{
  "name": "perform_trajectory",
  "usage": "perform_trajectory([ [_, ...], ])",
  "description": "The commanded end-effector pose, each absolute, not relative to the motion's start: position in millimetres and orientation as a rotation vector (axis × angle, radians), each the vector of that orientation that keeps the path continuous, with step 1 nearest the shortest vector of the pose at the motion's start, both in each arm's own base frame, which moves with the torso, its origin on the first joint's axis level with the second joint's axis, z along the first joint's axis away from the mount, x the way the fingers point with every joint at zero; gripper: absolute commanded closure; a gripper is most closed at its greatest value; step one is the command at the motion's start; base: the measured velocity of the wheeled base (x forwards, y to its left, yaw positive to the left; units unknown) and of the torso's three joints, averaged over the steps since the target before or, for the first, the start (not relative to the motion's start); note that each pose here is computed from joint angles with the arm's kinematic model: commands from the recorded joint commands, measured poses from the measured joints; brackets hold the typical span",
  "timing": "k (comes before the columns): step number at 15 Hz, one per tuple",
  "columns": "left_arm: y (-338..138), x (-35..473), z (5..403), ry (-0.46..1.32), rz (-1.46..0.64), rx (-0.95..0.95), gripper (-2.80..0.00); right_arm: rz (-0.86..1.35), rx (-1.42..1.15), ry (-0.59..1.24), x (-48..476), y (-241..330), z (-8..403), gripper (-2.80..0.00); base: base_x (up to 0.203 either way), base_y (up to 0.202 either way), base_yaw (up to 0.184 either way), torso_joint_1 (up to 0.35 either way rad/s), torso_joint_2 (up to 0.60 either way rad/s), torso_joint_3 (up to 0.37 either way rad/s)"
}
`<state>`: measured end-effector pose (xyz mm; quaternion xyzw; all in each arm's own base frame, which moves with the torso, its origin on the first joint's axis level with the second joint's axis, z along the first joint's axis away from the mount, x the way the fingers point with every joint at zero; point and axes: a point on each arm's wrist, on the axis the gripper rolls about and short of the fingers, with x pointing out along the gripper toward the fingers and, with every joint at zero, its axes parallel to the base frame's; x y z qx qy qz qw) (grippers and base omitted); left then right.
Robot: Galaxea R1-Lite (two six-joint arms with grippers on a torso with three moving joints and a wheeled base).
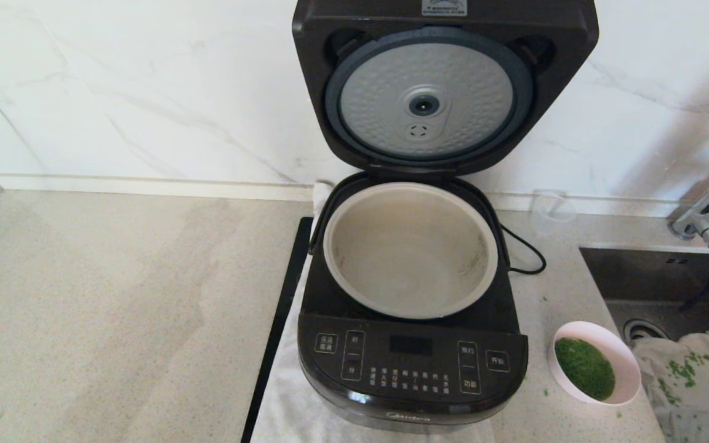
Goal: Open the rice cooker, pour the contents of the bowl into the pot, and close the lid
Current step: Turn on the tap
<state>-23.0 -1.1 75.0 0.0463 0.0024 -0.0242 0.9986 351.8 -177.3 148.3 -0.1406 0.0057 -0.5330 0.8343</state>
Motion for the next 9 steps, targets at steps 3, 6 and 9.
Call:
perform_trajectory([
  [3, -1, -23, 75, 0.004, -0.048, 0.093, 0.00, -1.133, -0.311, 0.003, 366, -183, 140, 0.00, 0.000, 0.000, 0.000, 0.000, 0.00, 0.000],
  [6, -1, -23, 75, 0.004, -0.048, 0.093, 0.00, -1.131, -0.308, -0.037, 378, -188, 135, 0.00, 0.000, 0.000, 0.000, 0.000, 0.00, 0.000],
  [9, -1, -23, 75, 0.004, -0.048, 0.093, 0.00, -1.103, -0.314, -0.084, 388, -191, 137, 0.00, 0.000, 0.000, 0.000, 0.000, 0.00, 0.000],
])
